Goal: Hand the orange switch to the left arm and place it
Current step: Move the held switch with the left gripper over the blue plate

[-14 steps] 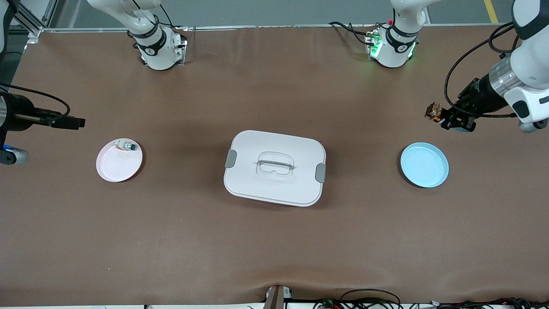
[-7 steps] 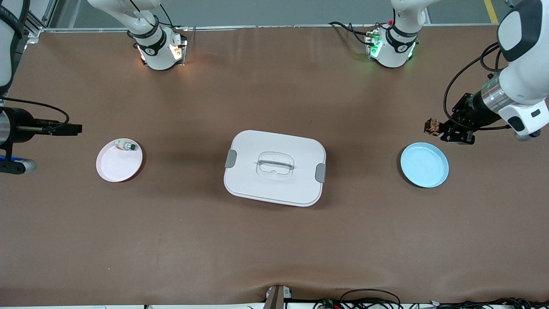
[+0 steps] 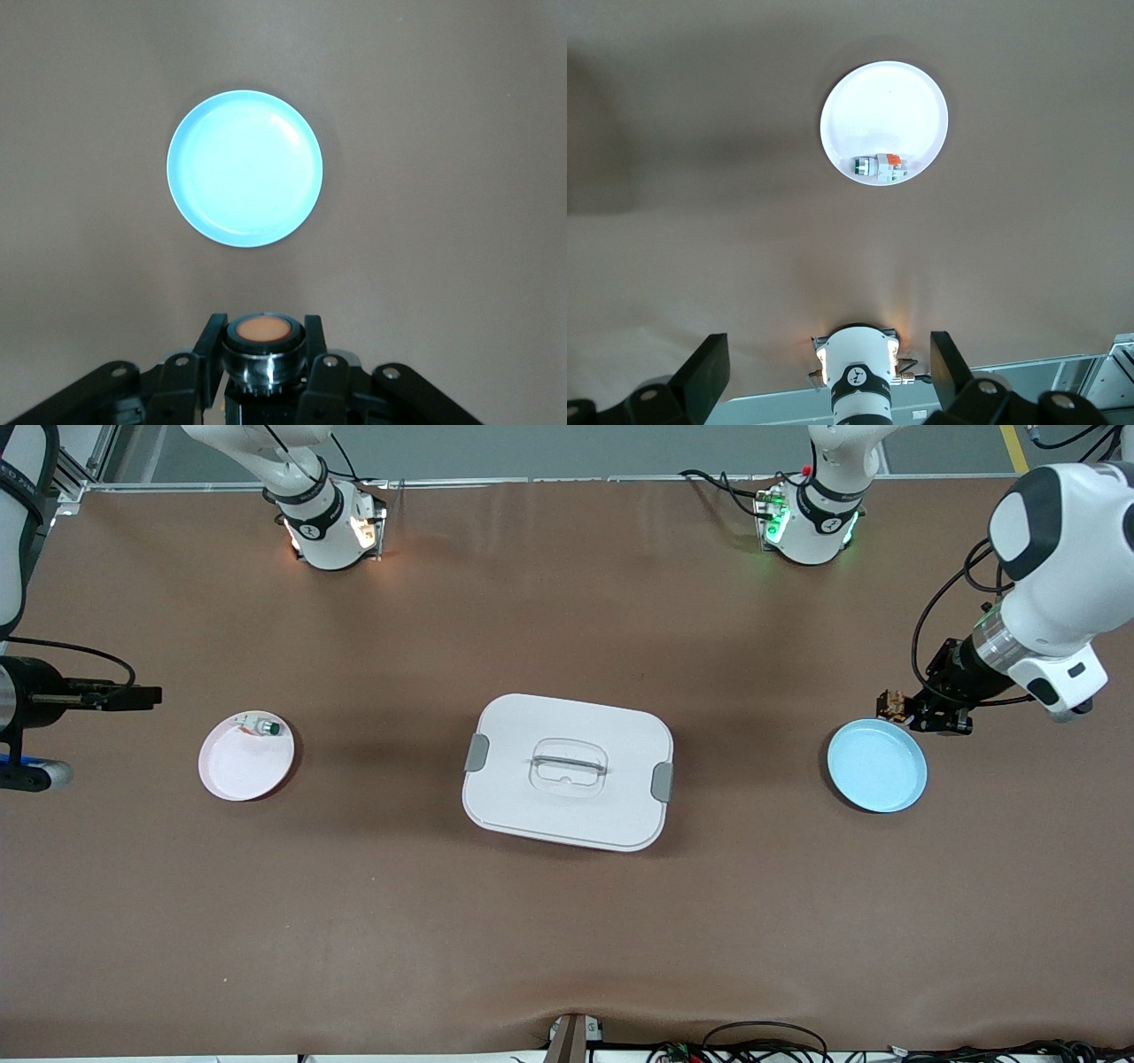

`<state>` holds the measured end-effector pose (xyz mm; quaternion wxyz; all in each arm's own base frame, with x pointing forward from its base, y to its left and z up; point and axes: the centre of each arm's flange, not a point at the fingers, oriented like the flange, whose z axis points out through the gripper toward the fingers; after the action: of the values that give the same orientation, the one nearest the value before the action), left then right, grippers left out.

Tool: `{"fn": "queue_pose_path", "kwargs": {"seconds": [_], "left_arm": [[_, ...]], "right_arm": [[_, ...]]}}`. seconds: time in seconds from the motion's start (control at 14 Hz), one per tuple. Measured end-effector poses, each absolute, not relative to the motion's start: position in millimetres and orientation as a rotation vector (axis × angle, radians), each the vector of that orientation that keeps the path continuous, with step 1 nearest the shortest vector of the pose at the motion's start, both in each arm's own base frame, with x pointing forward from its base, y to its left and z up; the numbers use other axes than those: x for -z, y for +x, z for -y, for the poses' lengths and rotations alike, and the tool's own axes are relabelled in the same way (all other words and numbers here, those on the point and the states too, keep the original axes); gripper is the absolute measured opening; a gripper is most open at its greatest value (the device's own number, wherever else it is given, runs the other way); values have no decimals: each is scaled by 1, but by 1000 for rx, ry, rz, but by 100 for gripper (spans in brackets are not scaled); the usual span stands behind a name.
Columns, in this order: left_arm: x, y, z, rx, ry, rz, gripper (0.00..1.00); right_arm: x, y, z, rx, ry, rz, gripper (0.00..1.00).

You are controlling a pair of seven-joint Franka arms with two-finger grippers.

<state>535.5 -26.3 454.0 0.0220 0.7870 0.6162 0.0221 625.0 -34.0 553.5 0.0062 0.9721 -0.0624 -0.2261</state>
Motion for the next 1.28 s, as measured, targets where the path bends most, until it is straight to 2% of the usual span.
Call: {"fn": "queue_pose_path", "kwargs": {"seconds": [0.78,1.0,1.28], "left_arm": [[-388,521,-20,-128,2402,-1966,39],[-367,524,-27,-107,2417,-1965,39],[-336,530,-35,-75,2425,-1955,39]], "right_arm": [[-567,625,42,617,3053,258,100],[-562,627,44,515,3075,262,100],[-555,602,44,416,3097,266,100]]}}
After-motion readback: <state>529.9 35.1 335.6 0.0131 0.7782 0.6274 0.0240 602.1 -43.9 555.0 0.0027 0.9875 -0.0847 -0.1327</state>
